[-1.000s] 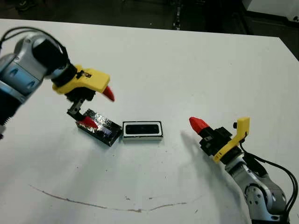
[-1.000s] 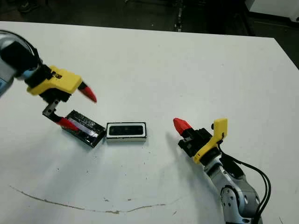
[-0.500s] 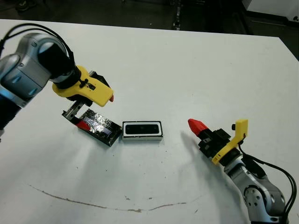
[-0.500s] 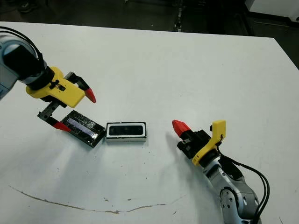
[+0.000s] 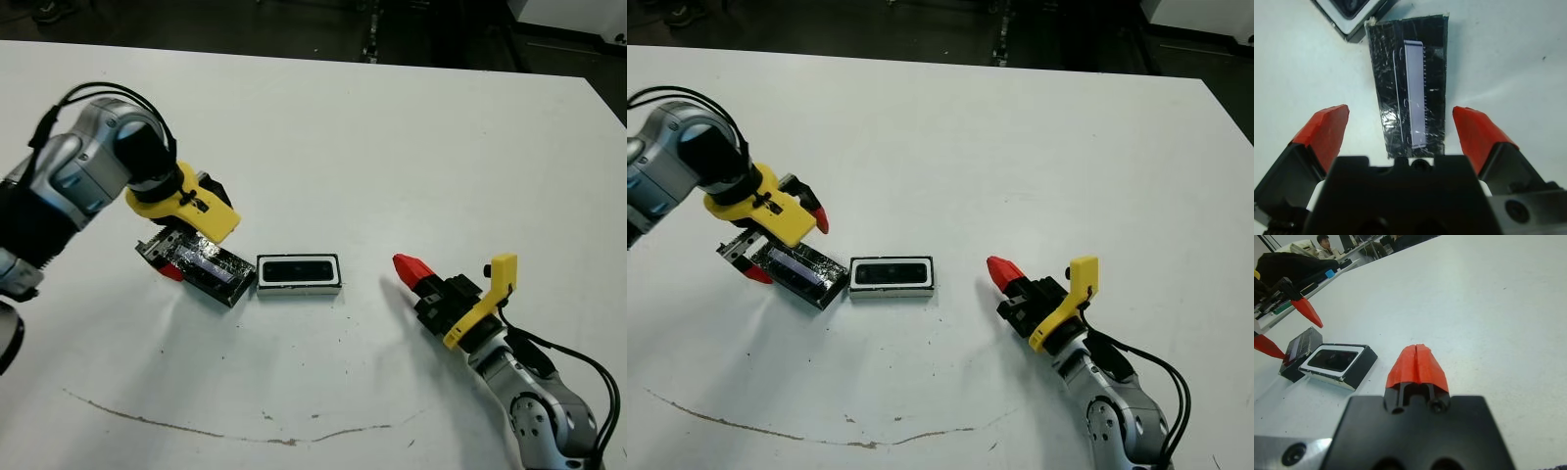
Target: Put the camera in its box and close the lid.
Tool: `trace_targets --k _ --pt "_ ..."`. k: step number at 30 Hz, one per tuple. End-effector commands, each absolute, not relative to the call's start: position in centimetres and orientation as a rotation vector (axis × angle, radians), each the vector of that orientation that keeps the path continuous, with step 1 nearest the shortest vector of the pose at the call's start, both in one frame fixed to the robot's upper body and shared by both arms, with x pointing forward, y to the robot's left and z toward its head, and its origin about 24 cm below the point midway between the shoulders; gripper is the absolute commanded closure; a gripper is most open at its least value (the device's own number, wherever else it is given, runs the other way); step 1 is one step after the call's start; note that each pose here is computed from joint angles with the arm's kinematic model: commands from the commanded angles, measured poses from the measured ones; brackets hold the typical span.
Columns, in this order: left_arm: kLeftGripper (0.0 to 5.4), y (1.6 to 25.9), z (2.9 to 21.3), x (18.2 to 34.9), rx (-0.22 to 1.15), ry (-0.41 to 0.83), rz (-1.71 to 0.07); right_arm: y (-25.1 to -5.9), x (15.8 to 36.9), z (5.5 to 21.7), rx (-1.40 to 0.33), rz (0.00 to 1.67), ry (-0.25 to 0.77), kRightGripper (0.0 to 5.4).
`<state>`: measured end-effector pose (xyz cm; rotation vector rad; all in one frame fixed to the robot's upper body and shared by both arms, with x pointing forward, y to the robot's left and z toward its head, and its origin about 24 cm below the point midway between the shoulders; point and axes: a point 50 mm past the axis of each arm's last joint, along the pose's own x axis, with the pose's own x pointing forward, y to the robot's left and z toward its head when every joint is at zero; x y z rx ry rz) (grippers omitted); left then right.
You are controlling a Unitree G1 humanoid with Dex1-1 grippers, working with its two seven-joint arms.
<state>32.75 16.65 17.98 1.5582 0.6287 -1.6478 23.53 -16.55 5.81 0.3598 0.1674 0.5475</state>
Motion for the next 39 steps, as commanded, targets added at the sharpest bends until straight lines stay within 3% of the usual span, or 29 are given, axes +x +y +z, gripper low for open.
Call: trace_targets --k 1,17,21,26,31,39 --pt "0.02 16.9 17.1 32.7 1.548 0.623 -1.671 -16.8 23.3 5.7 0.355 0.532 0.177 5.40" --pt "0.02 17.1 15.2 33.3 1.589 0.613 -1.661 -16.8 23.3 5.7 0.363 0.535 0.178 5.40" --pt "0.02 17.5 14.7 33.3 1.523 0.597 -1.637 -16.8 23.3 5.7 0.357 0.533 0.177 5.40" --pt "0.02 17.7 14.2 33.4 1.426 0.666 -1.607 -16.8 23.4 5.8 0.353 0.541 0.172 5.40" --pt "0.50 17.9 13.9 33.3 1.400 0.731 -1.593 -16.8 23.4 5.8 0.350 0.537 0.170 5.40" --pt "1.68 18.0 13.4 33.2 1.474 0.913 -1.664 -16.8 23.3 5.8 0.360 0.536 0.172 5.40"
